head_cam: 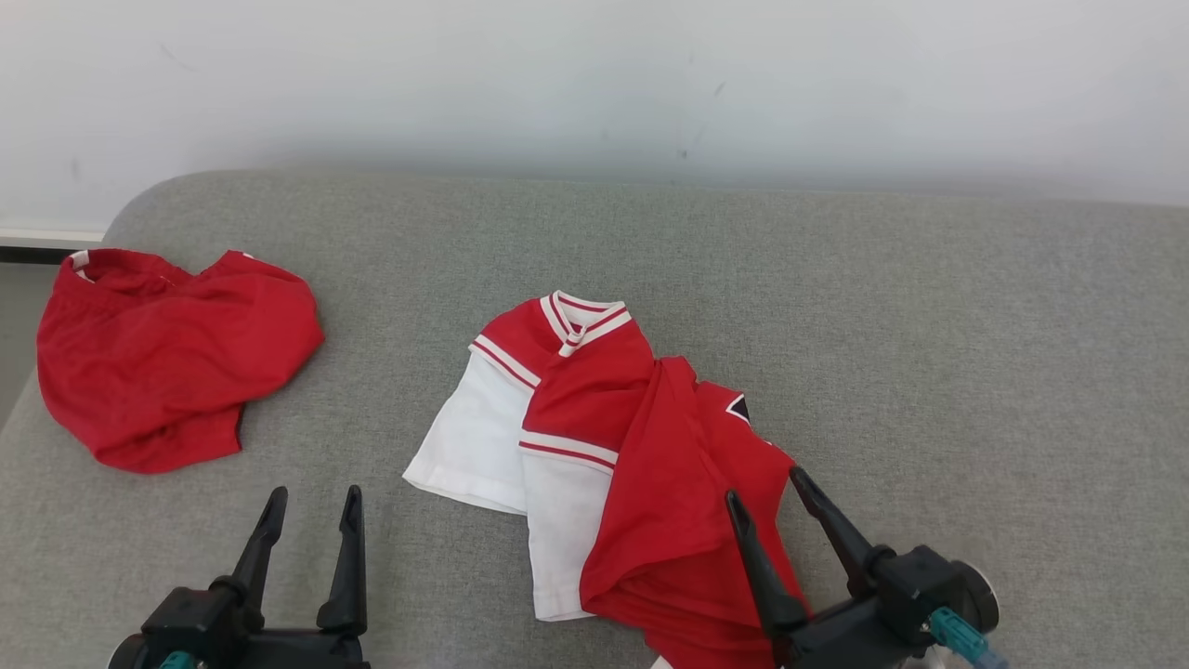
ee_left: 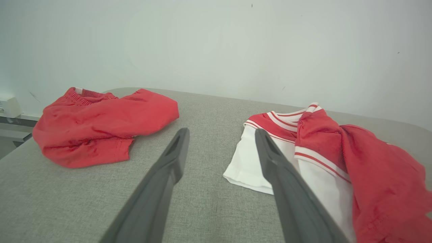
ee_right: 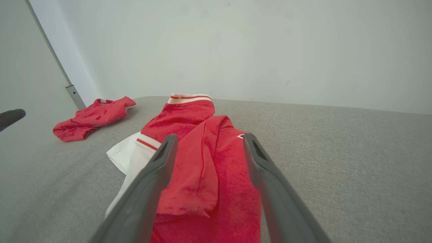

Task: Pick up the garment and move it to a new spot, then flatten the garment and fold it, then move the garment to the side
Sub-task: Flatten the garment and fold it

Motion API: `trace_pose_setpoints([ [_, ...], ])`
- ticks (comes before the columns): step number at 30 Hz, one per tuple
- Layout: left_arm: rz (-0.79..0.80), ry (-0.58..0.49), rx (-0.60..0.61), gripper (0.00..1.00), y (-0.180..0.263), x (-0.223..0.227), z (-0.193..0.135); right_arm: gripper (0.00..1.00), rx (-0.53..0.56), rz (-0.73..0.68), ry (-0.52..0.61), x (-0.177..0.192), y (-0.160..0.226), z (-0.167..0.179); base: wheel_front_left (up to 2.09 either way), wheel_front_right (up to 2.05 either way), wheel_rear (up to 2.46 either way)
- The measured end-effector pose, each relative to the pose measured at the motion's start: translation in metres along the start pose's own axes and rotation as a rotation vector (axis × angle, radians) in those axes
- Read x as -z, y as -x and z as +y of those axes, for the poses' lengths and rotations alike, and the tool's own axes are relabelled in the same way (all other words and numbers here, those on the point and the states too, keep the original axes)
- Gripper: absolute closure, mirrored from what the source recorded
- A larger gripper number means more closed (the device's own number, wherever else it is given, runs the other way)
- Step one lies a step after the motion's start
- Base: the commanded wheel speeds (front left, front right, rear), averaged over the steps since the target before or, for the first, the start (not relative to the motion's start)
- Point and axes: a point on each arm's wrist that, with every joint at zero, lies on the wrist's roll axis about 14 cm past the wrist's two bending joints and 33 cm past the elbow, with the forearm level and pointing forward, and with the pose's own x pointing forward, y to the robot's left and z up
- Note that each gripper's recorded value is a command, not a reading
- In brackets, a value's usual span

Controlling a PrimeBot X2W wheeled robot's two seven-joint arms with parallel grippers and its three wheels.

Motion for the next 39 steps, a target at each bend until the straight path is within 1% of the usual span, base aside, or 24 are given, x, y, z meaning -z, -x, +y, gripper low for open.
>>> trace_pose_setpoints([
  [7, -0.007, -0.025, -0.006, 0.0, 0.003, -0.003, 0.004, 0.0, 0.012, 0.084, -0.019, 0.027, 0.01, 0.0, 0.0, 0.0, 0.0],
  [8, -0.007, -0.028, -0.012, 0.0, 0.004, -0.004, 0.006, 0.0, 0.009, 0.11, -0.03, 0.035, 0.009, 0.001, 0.0, 0.0, 0.0],
  [14, -0.003, -0.034, -0.031, 0.0, 0.009, -0.004, 0.013, 0.0, -0.028, 0.178, -0.052, 0.054, 0.0, 0.012, 0.0, 0.0, 0.0],
  [15, -0.003, -0.034, -0.034, 0.0, 0.009, -0.004, 0.014, 0.63, -0.033, 0.189, -0.06, 0.057, -0.001, 0.014, 0.0, 0.0, 0.0],
  [16, -0.002, -0.035, -0.038, 0.0, 0.01, -0.003, 0.015, 0.89, -0.038, 0.199, -0.067, 0.06, -0.002, 0.016, 0.0, 0.0, 0.0],
  [17, -0.001, -0.036, -0.042, 0.0, 0.01, -0.003, 0.016, 1.0, -0.044, 0.208, -0.069, 0.063, -0.003, 0.018, 0.0, 0.0, 0.0],
  [21, 0.001, -0.038, -0.05, 0.0, 0.011, -0.003, 0.02, 1.0, -0.043, 0.193, -0.08, 0.058, -0.012, 0.017, 0.0, 0.0, 0.0],
  [24, 0.004, -0.038, -0.049, 0.0, 0.01, -0.002, 0.019, 1.0, -0.021, 0.136, -0.058, 0.038, -0.021, 0.003, 0.0, 0.0, 0.0],
  [29, 0.009, -0.034, -0.032, 0.0, 0.007, 0.001, 0.013, 1.0, 0.064, 0.051, 0.026, 0.004, -0.029, -0.05, 0.0, 0.0, 0.0],
  [33, 0.012, -0.031, -0.024, 0.0, 0.005, 0.002, 0.01, 1.0, 0.122, -0.008, 0.138, -0.031, -0.039, -0.098, 0.0, 0.0, 0.0],
  [35, 0.014, -0.029, -0.027, 0.0, 0.005, 0.002, 0.01, 1.0, 0.155, -0.029, 0.192, -0.05, -0.044, -0.122, 0.0, 0.0, 0.0],
  [39, 0.024, -0.026, -0.043, 0.0, 0.006, 0.005, 0.015, 1.0, 0.237, -0.025, 0.267, -0.077, -0.05, -0.169, 0.0, 0.0, 0.0],
])
